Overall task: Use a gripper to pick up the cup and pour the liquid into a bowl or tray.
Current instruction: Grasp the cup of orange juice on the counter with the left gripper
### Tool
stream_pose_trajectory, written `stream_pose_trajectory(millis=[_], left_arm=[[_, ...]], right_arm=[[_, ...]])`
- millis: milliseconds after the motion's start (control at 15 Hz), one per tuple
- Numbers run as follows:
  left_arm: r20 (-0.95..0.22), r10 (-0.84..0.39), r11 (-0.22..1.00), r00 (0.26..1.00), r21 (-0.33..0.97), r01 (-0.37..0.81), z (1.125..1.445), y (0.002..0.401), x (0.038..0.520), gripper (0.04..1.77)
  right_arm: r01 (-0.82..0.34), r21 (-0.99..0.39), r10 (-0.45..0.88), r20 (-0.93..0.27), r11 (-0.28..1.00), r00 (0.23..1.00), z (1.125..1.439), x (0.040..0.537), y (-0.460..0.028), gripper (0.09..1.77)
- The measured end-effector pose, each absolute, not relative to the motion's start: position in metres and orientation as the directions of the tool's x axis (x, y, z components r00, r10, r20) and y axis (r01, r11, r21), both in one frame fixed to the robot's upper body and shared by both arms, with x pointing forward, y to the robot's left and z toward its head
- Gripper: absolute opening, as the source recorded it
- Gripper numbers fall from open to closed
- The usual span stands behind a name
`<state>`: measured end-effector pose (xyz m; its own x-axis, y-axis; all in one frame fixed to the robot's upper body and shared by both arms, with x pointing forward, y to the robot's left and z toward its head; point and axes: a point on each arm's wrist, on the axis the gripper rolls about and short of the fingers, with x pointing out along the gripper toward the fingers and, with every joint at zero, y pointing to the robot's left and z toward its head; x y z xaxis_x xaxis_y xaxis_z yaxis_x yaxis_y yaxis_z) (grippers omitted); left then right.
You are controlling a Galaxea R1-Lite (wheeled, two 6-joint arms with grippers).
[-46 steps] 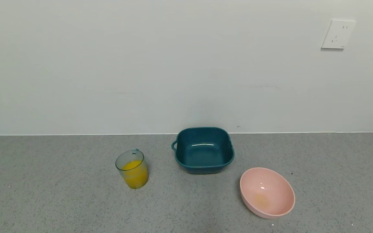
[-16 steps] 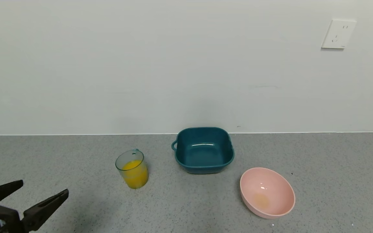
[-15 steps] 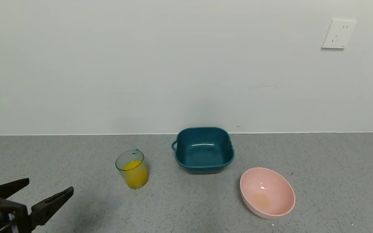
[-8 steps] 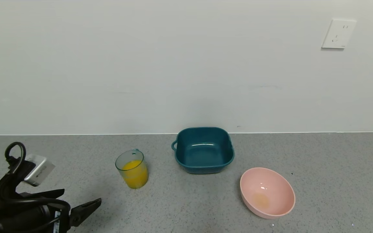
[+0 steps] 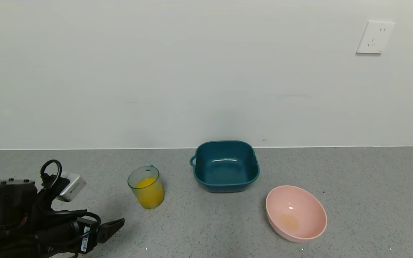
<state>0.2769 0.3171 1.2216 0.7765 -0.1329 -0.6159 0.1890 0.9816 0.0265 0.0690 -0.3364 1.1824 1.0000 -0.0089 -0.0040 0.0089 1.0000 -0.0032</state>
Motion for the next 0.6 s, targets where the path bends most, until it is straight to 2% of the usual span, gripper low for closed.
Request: stream_pose_trajectory(millis=[267, 600], left_arm=[[-0.641, -0.120, 0.982, 0.758, 0.035, 0.185, 1.213, 0.314, 0.291, 1.72], [-0.583, -0.136, 0.977, 0.801, 0.054, 0.205, 1.199, 0.302, 0.317, 1.72]], right_arm=[[0.009, -0.003, -0.009, -0.004, 1.000, 1.000, 1.182, 0.069, -0.336, 1.71], [0.009, -0.002, -0.009, -0.004, 1.000, 1.000, 1.182, 0.069, -0.336, 1.71]])
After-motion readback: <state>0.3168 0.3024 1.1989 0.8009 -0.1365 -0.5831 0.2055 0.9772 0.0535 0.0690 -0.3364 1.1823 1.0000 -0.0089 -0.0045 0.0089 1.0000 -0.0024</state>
